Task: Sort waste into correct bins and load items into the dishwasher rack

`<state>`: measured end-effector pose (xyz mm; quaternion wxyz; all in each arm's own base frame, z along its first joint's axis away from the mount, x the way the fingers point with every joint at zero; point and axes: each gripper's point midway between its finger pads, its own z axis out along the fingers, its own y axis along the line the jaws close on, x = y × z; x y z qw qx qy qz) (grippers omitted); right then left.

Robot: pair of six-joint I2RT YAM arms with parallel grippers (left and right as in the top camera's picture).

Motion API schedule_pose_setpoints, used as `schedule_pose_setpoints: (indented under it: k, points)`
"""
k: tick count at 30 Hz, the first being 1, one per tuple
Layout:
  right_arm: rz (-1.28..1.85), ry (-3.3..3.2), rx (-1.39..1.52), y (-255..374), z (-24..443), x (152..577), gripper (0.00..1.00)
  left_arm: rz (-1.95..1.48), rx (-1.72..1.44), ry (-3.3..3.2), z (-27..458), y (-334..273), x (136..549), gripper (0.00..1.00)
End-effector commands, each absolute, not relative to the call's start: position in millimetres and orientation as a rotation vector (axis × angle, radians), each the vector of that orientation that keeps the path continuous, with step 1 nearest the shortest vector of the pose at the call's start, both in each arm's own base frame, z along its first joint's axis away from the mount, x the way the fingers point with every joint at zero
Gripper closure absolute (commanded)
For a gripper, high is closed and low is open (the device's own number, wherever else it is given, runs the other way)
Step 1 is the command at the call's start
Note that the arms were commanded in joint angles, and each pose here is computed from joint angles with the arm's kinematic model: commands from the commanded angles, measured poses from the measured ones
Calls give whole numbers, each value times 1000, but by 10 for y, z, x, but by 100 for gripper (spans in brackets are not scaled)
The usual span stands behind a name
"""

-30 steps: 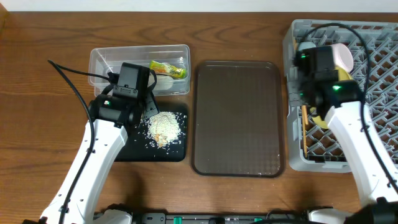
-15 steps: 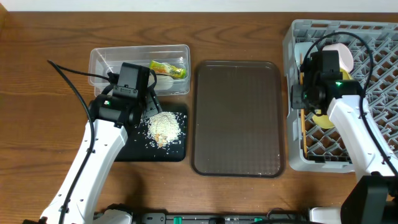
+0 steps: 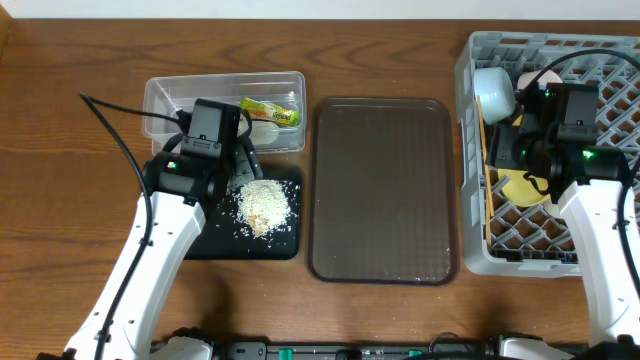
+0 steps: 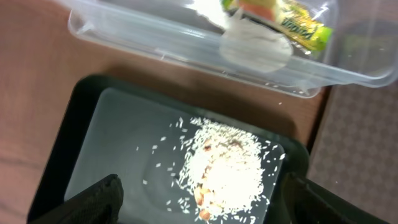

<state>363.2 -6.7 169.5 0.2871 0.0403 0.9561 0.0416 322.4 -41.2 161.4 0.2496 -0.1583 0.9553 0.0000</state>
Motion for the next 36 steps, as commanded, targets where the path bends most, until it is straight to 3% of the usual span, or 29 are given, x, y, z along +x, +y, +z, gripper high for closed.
schedule_pose_setpoints:
  k: [1, 6, 12, 31, 36]
  points:
    - [241, 2526, -5, 124, 1772, 3679, 38, -22, -287, 2601, 1673, -472, 3284, 16]
    - [262, 2546, 64, 120, 1728, 3669, 48, -18, -286, 2633, 1636, -469, 3216, 16]
    - [161, 2570, 101, -20, 1628, 3698, 49, 0, -294, 2675, 1588, -447, 3120, 15]
    - [143, 2665, 120, -80, 690, 4190, 63, -12, -346, 2671, 1581, -448, 3119, 16]
    - [207, 2679, 106, -2, 630, 4183, 73, -12, -346, 2670, 1582, -448, 3119, 15]
